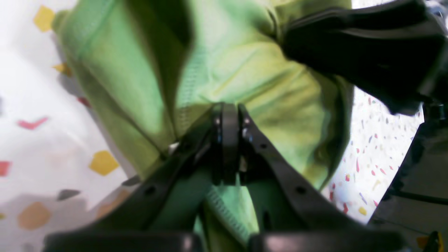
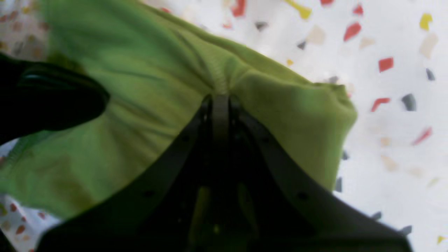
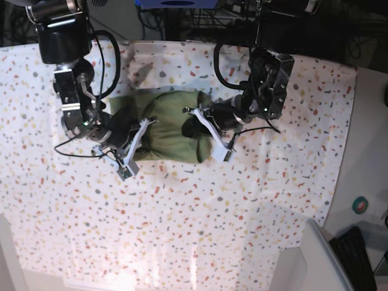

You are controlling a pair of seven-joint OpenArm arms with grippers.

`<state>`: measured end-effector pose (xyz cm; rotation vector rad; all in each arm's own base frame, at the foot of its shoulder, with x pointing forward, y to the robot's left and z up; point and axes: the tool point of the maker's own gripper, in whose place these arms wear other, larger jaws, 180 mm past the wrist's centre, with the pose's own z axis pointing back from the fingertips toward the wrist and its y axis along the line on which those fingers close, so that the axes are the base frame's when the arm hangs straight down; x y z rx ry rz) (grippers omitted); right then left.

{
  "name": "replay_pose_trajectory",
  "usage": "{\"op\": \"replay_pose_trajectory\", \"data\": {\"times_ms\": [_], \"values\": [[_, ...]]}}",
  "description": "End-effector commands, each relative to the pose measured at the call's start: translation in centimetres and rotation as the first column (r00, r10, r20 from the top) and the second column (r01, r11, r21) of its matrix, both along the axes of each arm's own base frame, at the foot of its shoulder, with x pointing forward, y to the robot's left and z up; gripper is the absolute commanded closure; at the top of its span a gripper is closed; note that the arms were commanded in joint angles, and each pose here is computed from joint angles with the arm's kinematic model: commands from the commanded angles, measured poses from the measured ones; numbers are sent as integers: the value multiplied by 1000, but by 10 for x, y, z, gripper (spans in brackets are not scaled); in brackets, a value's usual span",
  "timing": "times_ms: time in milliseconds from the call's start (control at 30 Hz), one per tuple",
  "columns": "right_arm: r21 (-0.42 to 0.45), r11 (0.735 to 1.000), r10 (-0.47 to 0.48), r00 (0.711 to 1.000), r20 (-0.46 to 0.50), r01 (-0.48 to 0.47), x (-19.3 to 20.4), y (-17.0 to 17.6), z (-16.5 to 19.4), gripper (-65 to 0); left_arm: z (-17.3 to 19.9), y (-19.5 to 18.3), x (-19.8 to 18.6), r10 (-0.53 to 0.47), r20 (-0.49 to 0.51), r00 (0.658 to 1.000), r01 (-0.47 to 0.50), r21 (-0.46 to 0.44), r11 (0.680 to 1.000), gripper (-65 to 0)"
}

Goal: Layout the t-shirt on the table in an organized manner, then fold the t-shirt properly
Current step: 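Grasp both ends of the bundle and pull them apart to square it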

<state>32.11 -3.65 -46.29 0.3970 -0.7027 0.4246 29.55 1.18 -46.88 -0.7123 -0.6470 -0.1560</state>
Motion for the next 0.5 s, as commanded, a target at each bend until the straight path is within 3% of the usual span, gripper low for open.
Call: {"op": "replay_pose_trajectory", "data": {"times_ms": [0, 67, 133, 267, 467], "values": [[41, 999, -16, 995, 103, 11, 18, 1, 32, 0, 21, 5, 17, 22, 70, 997, -20, -28, 999, 0], [51, 998, -35, 986, 165, 27, 15, -2, 55, 0, 30, 16, 15, 34, 96, 995, -30, -35, 999, 0], [24, 999, -35, 986, 165, 31, 4, -8, 65, 0, 37, 22, 12, 45, 111, 993, -39, -51, 998, 0], [24, 996, -92, 990, 105, 90, -7, -20, 52, 0, 37, 27, 9, 60, 100, 993, -53, -69, 996, 0], [59, 982, -181, 983, 40, 178, 31, -39, 27, 0, 38, 7, 13, 78, 85, 993, -70, -100, 993, 0]]}}
